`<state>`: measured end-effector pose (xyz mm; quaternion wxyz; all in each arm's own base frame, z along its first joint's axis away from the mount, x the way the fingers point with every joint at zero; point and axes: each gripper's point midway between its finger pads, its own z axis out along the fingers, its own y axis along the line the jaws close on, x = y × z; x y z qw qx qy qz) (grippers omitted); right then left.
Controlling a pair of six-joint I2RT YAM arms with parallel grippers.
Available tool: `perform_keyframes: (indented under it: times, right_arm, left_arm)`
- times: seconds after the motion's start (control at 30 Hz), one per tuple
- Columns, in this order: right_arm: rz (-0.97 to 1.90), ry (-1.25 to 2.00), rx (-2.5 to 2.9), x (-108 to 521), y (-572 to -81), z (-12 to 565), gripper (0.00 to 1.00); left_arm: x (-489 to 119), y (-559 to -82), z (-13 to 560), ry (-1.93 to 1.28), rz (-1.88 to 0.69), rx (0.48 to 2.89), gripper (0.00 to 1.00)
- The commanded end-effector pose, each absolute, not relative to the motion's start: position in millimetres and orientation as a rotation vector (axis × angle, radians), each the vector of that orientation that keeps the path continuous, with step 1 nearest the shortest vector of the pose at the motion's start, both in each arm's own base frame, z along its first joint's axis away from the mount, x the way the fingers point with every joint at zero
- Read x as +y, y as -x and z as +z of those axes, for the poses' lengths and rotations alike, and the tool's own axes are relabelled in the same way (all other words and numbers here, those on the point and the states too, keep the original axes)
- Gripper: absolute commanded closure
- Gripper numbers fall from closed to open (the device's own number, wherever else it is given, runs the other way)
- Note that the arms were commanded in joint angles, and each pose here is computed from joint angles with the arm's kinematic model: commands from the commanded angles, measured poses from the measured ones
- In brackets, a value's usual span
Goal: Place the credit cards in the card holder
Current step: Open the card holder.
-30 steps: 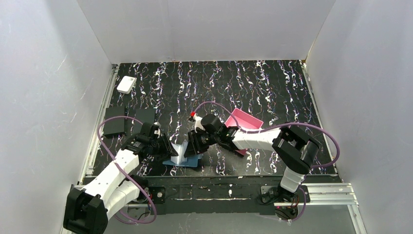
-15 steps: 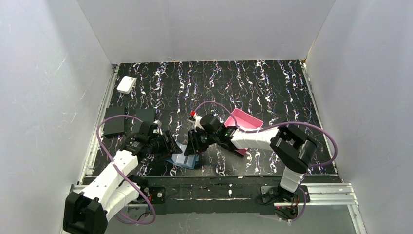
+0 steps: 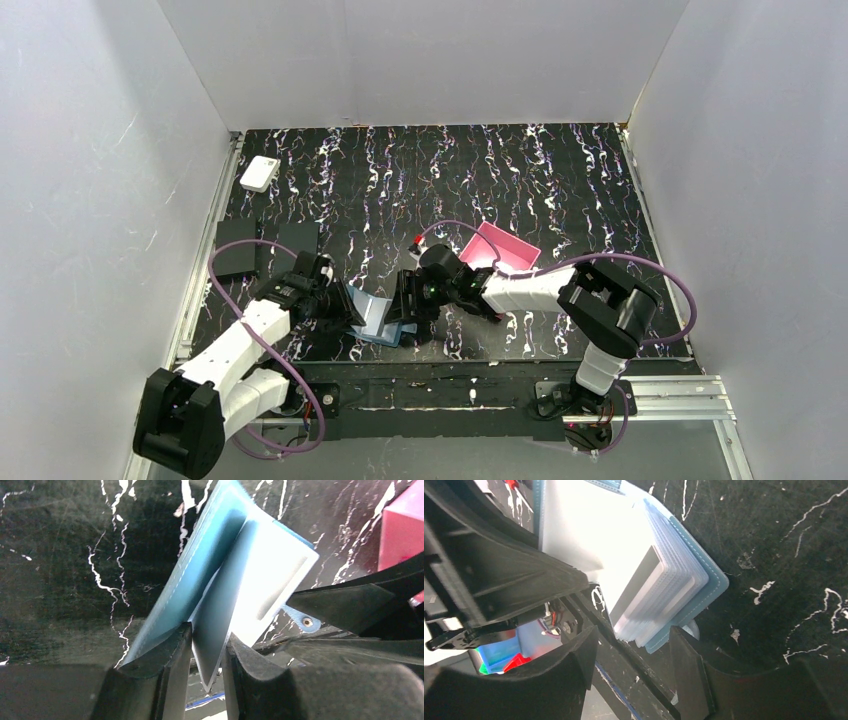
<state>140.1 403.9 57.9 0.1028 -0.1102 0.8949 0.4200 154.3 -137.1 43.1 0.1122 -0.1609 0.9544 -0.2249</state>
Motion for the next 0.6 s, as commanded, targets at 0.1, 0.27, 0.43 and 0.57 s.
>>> perform_keyframes:
  times: [0.1, 0.27, 0.43, 0.57]
  right_arm:
    - [1.347, 0.292, 2.581, 415, -139, 72, 0.39]
    - [1.351, 0.29, 2.596, 415, -138, 65, 0.39]
    - [1.386, 0.295, 2.587, 422, -138, 65, 0.39]
    - [1.361, 0.292, 2.602, 422, -138, 59, 0.38]
  left_arm:
    - [-132, -148, 35, 0.509, -0.634, 2.792, 0.8]
    - [-132, -145, 32, 0.511, -0.636, 2.797, 0.86]
    - [-132, -144, 30, 0.521, -0.643, 2.795, 0.91]
    - [-132, -143, 29, 0.522, -0.644, 2.8, 0.97]
